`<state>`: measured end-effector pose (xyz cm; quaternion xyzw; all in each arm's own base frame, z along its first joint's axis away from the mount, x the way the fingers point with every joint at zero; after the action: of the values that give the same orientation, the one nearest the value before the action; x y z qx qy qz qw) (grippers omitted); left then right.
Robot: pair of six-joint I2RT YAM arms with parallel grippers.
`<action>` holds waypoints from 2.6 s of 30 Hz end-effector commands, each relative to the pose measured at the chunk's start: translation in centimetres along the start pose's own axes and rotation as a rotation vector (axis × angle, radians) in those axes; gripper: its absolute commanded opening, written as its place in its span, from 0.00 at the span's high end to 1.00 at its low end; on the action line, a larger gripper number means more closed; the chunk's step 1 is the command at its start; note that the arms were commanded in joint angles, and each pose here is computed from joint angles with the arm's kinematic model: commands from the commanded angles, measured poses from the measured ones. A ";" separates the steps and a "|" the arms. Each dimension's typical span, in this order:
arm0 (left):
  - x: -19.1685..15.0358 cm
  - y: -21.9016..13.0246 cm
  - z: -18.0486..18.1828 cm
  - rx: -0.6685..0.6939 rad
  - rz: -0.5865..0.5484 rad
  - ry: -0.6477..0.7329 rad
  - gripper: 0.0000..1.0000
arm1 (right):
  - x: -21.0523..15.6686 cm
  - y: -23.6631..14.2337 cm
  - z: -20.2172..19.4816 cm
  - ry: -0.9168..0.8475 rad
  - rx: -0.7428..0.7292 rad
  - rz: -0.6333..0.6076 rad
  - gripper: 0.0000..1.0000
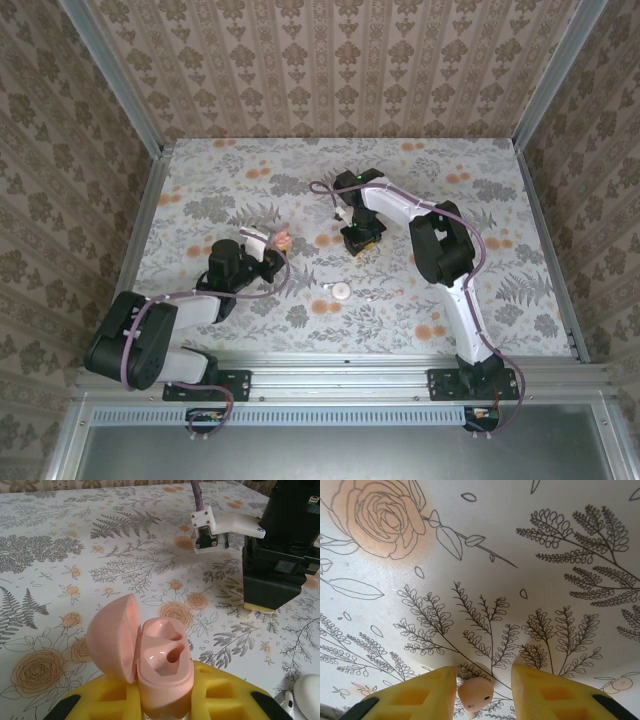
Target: Insert the wireless bluetooth earbuds into the charging case
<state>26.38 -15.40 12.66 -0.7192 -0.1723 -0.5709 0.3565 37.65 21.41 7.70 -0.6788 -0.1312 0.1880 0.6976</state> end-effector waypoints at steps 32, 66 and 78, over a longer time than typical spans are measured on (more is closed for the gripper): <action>0.7 -0.8 0.1 0.028 -0.017 0.004 0.87 | -2.1 -1.2 0.3 0.034 -0.087 0.043 0.75; -0.1 0.0 0.2 0.004 -0.022 -0.034 0.87 | -1.1 -5.5 1.5 0.136 0.096 -0.361 0.79; -0.3 1.7 -0.1 -0.039 -0.058 -0.048 0.88 | -1.4 -7.6 2.4 0.228 0.279 -0.619 0.79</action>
<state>27.06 -15.84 10.58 -0.7365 -0.1767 -0.5481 0.3550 35.26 22.33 13.32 -0.5707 -0.2089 -0.0402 0.7931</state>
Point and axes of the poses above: each hand's point on the last joint's axis, 136 mm out from that joint toward the fingers, its own y axis out along the fingers, its own z axis along the line the jaws close on, x = y × z, the point moved 6 cm from there along -y, back along the fingers, and after that the axes turned 5 degrees about y, right-handed, at the moved point
